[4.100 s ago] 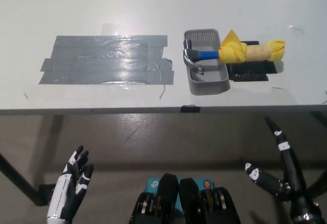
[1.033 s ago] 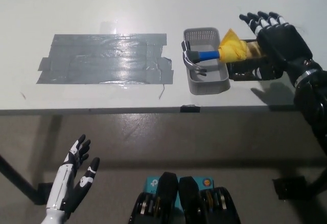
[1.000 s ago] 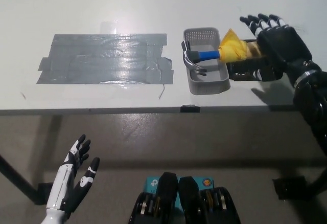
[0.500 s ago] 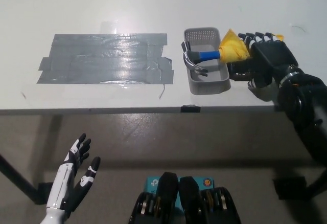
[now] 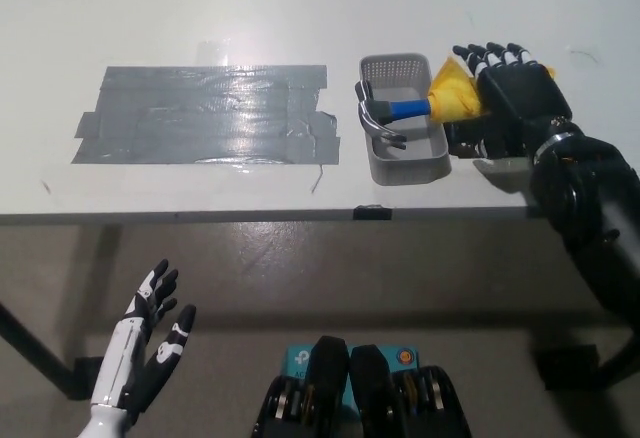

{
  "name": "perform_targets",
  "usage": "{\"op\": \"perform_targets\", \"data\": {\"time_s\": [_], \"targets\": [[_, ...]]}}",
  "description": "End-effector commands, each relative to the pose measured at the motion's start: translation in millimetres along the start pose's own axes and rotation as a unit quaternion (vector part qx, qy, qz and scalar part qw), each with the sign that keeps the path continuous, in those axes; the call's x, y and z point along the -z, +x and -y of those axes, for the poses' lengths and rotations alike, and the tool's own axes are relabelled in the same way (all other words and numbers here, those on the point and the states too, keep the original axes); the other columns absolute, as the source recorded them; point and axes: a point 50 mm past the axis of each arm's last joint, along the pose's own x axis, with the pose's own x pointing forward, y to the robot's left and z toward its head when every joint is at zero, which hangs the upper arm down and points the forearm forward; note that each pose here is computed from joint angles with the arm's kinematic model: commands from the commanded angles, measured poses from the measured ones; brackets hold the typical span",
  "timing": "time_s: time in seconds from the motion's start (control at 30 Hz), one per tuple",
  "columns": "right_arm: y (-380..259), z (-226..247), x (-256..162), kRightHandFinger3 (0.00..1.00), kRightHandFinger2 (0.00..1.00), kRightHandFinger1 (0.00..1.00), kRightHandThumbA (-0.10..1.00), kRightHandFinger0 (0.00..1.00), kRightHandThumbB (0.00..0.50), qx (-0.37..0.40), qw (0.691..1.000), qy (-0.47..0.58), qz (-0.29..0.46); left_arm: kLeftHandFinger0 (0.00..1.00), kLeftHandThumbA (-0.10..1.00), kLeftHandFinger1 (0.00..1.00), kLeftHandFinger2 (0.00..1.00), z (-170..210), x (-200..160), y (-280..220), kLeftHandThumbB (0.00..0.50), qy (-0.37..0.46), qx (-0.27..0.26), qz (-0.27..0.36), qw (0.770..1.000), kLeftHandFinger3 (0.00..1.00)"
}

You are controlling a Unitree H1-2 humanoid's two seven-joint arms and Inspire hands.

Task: The robot picks the hammer with right hand and hits the black area on the desk and places it back.

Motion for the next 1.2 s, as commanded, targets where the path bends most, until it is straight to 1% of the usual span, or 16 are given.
{"op": "perform_targets", "data": {"time_s": [0.0, 0.2, 0.53, 0.6, 0.67, 0.7, 0.73, 0.77, 0.8, 0.83, 0.9, 0.97, 1.0, 1.1, 1.13, 1.17], "targets": [[14.4, 36.4, -16.8, 1.00, 1.00, 1.00, 0.98, 1.00, 0.500, 0.059, 0.998, -0.014, 0.023, 0.97, 0.75, 1.00, 1.00, -3.5, -14.1, 5.7, 0.000, 0.008, 0.007, 0.034, 0.999, 1.00], [18.8, 31.6, -13.0, 1.00, 1.00, 1.00, 0.99, 1.00, 0.500, 0.049, 0.999, -0.017, 0.011, 0.95, 0.75, 1.00, 1.00, -3.4, -15.8, 6.1, 0.000, 0.013, 0.008, 0.038, 0.999, 1.00], [38.3, 19.1, -14.0, 1.00, 1.00, 1.00, 0.93, 1.00, 0.500, 0.141, 0.986, -0.085, -0.003, 0.90, 0.75, 1.00, 1.00, -1.5, -16.0, 5.0, 0.000, 0.011, 0.014, 0.041, 0.999, 1.00], [42.0, 19.1, -13.3, 1.00, 1.00, 1.00, 0.77, 1.00, 0.484, 0.206, 0.974, -0.096, 0.016, 0.88, 0.73, 1.00, 1.00, -0.7, -17.0, 6.0, 0.000, 0.005, 0.014, 0.041, 0.999, 1.00], [41.3, 22.0, -12.1, 1.00, 1.00, 1.00, 0.52, 1.00, 0.448, 0.288, 0.951, -0.107, 0.043, 0.86, 0.75, 0.99, 1.00, 0.1, -17.8, 6.6, 0.000, 0.011, 0.015, 0.042, 0.999, 1.00], [40.2, 24.7, -11.8, 0.84, 0.74, 0.77, 0.30, 0.89, 0.349, 0.335, 0.933, -0.116, 0.066, 0.84, 0.76, 0.98, 1.00, -0.1, -18.7, 6.8, 0.000, 0.014, 0.015, 0.041, 0.999, 1.00], [39.7, 26.8, -11.1, 0.55, 0.49, 0.39, 0.05, 0.38, 0.303, 0.352, 0.926, -0.111, 0.078, 0.83, 0.76, 0.97, 1.00, 0.0, -19.8, 7.2, 0.000, 0.014, 0.016, 0.043, 0.999, 1.00], [40.0, 28.8, -11.3, 0.46, 0.45, 0.32, -0.04, 0.26, 0.286, 0.359, 0.924, -0.100, 0.085, 0.83, 0.76, 0.97, 1.00, -0.3, -20.6, 7.8, 0.000, 0.015, 0.016, 0.045, 0.999, 1.00], [41.0, 31.1, -12.4, 0.25, 0.38, 0.06, -0.10, 0.01, 0.253, 0.364, 0.922, -0.097, 0.086, 0.82, 0.75, 0.96, 1.00, -0.9, -21.2, 8.3, 0.000, 0.011, 0.017, 0.049, 0.999, 1.00], [41.4, 32.3, -13.6, 0.23, 0.45, 0.00, -0.10, 0.00, 0.239, 0.365, 0.922, -0.093, 0.089, 0.82, 0.75, 0.96, 1.00, -1.6, -21.4, 8.8, 0.000, 0.011, 0.018, 0.048, 0.999, 1.00], [41.3, 31.7, -14.5, 0.45, 0.64, 0.03, -0.10, 0.00, 0.254, 0.355, 0.926, -0.082, 0.097, 0.79, 0.77, 0.94, 1.00, -2.4, -22.2, 9.8, 0.000, 0.020, 0.017, 0.050, 0.998, 1.00], [39.0, 28.0, -13.0, 0.59, 0.65, 0.08, -0.10, 0.00, 0.245, 0.350, 0.929, -0.058, 0.105, 0.78, 0.75, 0.93, 1.00, -2.3, -22.9, 9.8, 0.000, 0.016, 0.020, 0.050, 0.998, 1.00], [38.7, 27.9, -12.3, 0.59, 0.60, 0.06, -0.10, 0.00, 0.240, 0.351, 0.929, -0.056, 0.104, 0.78, 0.76, 0.93, 1.00, -2.3, -23.3, 10.5, 0.000, 0.016, 0.021, 0.051, 0.998, 1.00], [36.3, 24.9, -10.0, 0.45, 0.48, 0.00, -0.10, 0.00, 0.249, 0.355, 0.927, -0.041, 0.112, 0.76, 0.76, 0.91, 1.00, -3.0, -23.3, 10.6, 0.000, 0.016, 0.022, 0.052, 0.998, 1.00], [35.5, 24.9, -9.4, 0.29, 0.44, 0.00, -0.10, 0.00, 0.258, 0.356, 0.927, -0.036, 0.114, 0.74, 0.75, 0.89, 1.00, -2.9, -23.1, 10.8, 0.000, 0.020, 0.021, 0.054, 0.998, 1.00], [34.7, 25.3, -8.6, 0.21, 0.44, 0.00, -0.10, 0.00, 0.247, 0.359, 0.926, -0.030, 0.115, 0.72, 0.76, 0.88, 0.98, -2.9, -23.1, 10.9, 0.000, 0.025, 0.021, 0.055, 0.998, 1.00]]}}
